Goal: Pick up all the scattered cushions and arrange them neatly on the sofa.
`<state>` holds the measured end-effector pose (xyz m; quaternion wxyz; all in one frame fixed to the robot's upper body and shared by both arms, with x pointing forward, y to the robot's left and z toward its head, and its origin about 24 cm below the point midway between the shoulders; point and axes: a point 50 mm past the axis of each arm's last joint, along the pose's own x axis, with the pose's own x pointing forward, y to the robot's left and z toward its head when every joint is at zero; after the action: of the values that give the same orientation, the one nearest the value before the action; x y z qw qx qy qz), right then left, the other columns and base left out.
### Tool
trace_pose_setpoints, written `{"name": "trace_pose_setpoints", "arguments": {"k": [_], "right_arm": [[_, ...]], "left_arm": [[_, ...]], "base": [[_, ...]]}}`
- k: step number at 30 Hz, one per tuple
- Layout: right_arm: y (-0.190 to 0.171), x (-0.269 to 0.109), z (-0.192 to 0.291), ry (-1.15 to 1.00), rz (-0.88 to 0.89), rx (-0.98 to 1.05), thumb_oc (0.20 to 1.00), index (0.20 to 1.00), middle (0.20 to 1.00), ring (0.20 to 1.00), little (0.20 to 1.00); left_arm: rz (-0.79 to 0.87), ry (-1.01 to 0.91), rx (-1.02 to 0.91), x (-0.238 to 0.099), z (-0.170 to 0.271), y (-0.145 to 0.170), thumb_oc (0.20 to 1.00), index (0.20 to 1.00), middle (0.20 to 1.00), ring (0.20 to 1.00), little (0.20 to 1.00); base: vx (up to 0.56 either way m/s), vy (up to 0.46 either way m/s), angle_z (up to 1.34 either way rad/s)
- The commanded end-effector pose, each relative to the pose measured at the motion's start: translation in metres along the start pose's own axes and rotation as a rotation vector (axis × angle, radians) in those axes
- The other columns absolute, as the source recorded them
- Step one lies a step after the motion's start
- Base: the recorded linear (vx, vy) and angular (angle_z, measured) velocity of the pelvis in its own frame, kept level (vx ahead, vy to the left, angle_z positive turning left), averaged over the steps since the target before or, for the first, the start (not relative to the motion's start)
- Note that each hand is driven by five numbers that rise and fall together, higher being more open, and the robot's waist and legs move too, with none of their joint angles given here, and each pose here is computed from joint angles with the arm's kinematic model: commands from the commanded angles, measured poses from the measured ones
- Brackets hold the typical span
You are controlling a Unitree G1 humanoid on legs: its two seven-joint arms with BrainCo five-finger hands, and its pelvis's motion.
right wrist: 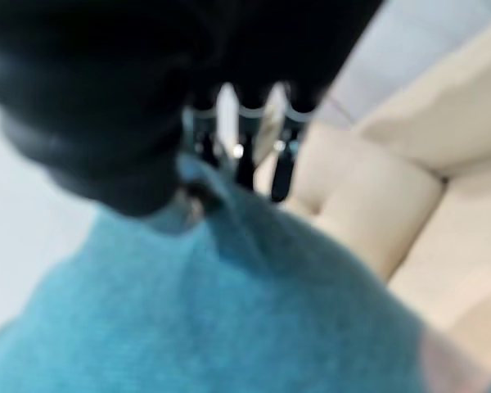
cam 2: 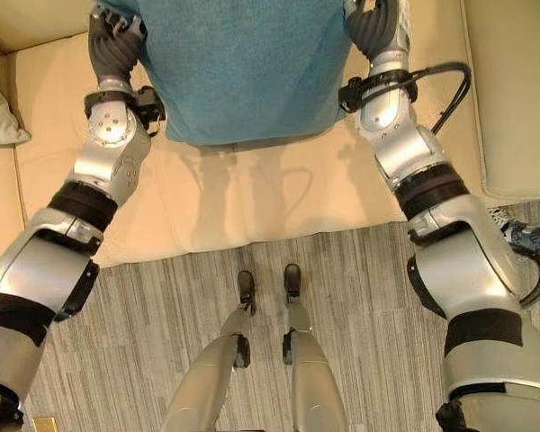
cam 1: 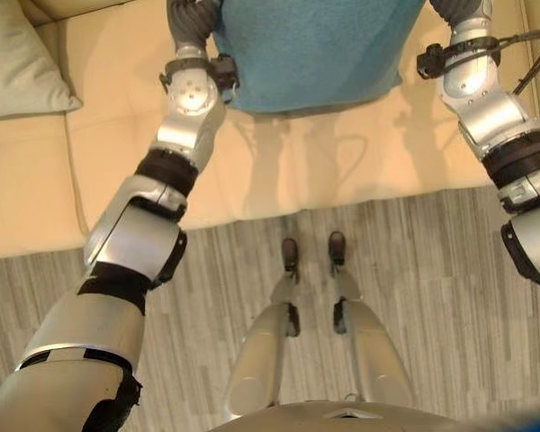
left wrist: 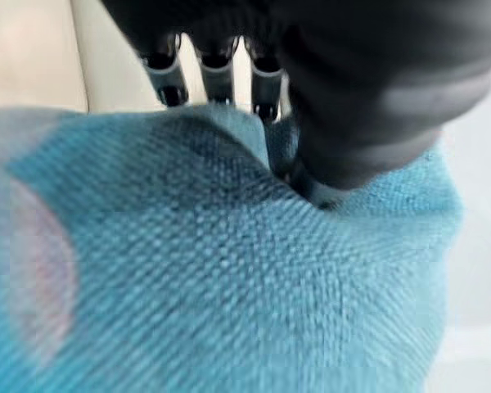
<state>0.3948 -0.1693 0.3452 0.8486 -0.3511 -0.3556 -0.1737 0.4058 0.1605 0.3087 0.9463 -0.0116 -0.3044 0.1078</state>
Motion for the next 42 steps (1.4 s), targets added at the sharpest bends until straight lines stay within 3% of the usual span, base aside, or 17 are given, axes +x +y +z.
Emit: {"name": "trace_pose_setpoints", "arguments": {"k": [1,6,15,19,29,33,37,38,40,41,42], "right_arm": [[-0.011,0.034,0.071,-0.195,-0.049,-0.026,1.000,1.000,1.000,1.000,1.000],[-0.012,0.044,0.073,-0.173,0.003,-0.184,1.000,1.000,1.000,1.000,1.000],[-0.041,0.055,0.068,-0.140,-0.042,-0.274,1.000,1.000,1.000,1.000,1.000],[-0.084,0.057,0.043,-0.088,-0.092,-0.393,1.000,1.000,1.000,1.000,1.000],[-0.165,0.037,-0.008,0.042,-0.125,-0.443,1.000,1.000,1.000,1.000,1.000],[-0.210,0.005,-0.042,0.117,-0.132,-0.473,1.000,1.000,1.000,1.000,1.000],[-0.220,-0.030,-0.069,0.153,-0.118,-0.458,1.000,1.000,1.000,1.000,1.000],[-0.217,-0.058,-0.092,0.196,-0.088,-0.451,1.000,1.000,1.000,1.000,1.000],[-0.214,-0.086,-0.113,0.256,-0.074,-0.423,1.000,1.000,1.000,1.000,1.000],[-0.208,-0.131,-0.143,0.367,-0.011,-0.431,1.000,1.000,1.000,1.000,1.000],[-0.204,-0.151,-0.150,0.396,0.008,-0.419,1.000,1.000,1.000,1.000,1.000]], "left_arm": [[-0.155,-0.293,-0.024,0.020,0.091,-0.048,1.000,1.000,1.000,1.000,1.000],[-0.145,-0.275,0.084,0.030,0.095,-0.043,1.000,1.000,1.000,1.000,1.000],[-0.076,-0.265,0.158,0.042,0.102,-0.014,1.000,1.000,1.000,1.000,1.000],[0.000,-0.269,0.223,0.047,0.104,0.027,1.000,1.000,1.000,1.000,1.000],[0.021,-0.314,0.383,0.043,0.112,0.083,1.000,1.000,1.000,1.000,1.000],[0.017,-0.385,0.404,0.025,0.123,0.122,1.000,1.000,1.000,1.000,1.000],[0.028,-0.387,0.404,0.001,0.112,0.149,1.000,1.000,1.000,1.000,1.000],[0.025,-0.359,0.396,-0.024,0.092,0.166,1.000,1.000,1.000,1.000,1.000],[0.009,-0.317,0.393,-0.041,0.074,0.171,1.000,1.000,1.000,1.000,1.000],[-0.010,-0.210,0.383,-0.072,0.042,0.184,1.000,1.000,1.000,1.000,1.000],[-0.023,-0.145,0.384,-0.090,0.024,0.187,1.000,1.000,1.000,1.000,1.000]], "base": [[-0.03,-0.010,-0.02],[0.00,-0.007,-0.06],[0.00,-0.002,-0.03],[0.02,-0.006,0.00],[0.02,-0.010,0.00],[0.03,-0.026,0.03],[0.03,-0.015,0.06],[0.03,-0.013,0.05],[0.04,-0.033,0.19],[0.05,-0.047,0.24],[0.05,-0.034,0.23]]}}
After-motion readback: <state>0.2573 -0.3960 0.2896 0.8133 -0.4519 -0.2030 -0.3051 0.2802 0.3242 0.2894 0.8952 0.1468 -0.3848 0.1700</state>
